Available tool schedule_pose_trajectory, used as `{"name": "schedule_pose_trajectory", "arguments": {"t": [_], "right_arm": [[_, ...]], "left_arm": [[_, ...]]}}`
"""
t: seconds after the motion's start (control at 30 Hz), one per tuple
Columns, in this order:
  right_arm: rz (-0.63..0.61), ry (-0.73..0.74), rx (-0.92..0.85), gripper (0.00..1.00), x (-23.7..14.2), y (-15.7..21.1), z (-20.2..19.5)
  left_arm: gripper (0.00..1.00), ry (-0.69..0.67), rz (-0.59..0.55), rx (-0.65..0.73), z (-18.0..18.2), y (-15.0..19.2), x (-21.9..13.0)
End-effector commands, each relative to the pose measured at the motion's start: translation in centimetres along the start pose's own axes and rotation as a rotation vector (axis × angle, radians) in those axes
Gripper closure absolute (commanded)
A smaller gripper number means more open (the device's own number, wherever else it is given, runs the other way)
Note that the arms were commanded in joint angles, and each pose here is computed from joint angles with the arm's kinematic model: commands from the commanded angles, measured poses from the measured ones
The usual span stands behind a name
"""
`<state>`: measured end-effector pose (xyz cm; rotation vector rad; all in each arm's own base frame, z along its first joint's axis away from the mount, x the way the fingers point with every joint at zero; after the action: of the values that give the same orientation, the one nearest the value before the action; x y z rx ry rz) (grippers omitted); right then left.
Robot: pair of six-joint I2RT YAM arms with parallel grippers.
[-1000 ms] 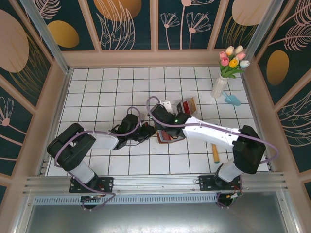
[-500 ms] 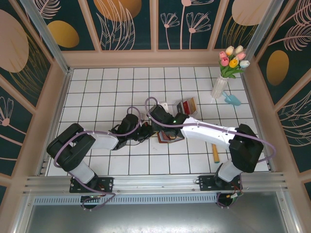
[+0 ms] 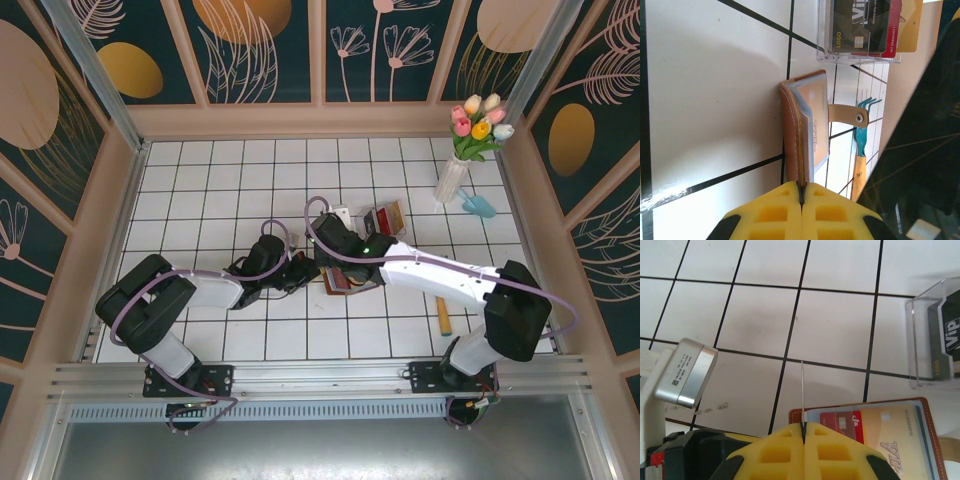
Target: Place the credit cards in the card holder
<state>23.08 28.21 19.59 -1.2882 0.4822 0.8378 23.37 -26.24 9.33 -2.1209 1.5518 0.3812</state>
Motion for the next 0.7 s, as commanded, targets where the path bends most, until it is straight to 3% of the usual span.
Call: {"name": "schedule_pose_trajectory", "arguments": {"t": [0.0, 0.27, 0.67], "right_arm": [[-0.018, 0.039, 0.008, 1.0, -0.2, -0.4, -0.5], [0.033, 0.016, 0.016, 1.0, 1.5, 1.0, -0.1], [0.048, 0.13, -0.045, 1.0, 2.9, 2.2, -0.8]], "left_arm": [[1.0, 0.052, -0.016, 0.023, -1.2, -0.3, -0.3], [1.0, 0.072, -0.015, 0.026, -1.6, -0.4, -0.4], [1.0, 0.081, -0.015, 0.022, -1.7, -0.4, -0.4]]}}
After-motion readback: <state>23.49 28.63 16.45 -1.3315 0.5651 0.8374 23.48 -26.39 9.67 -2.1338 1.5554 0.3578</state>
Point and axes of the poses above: each hand's point on the last joint's axis, 136 mm out from that joint toward the fingers, its own x axis out along the fingers, its own z axis along the line the jaws close on, y = z × x, the point moved 6 cm from there along -x, back along the fingers, and after that the axes turned 8 degrees about x, right-handed, at the moved point
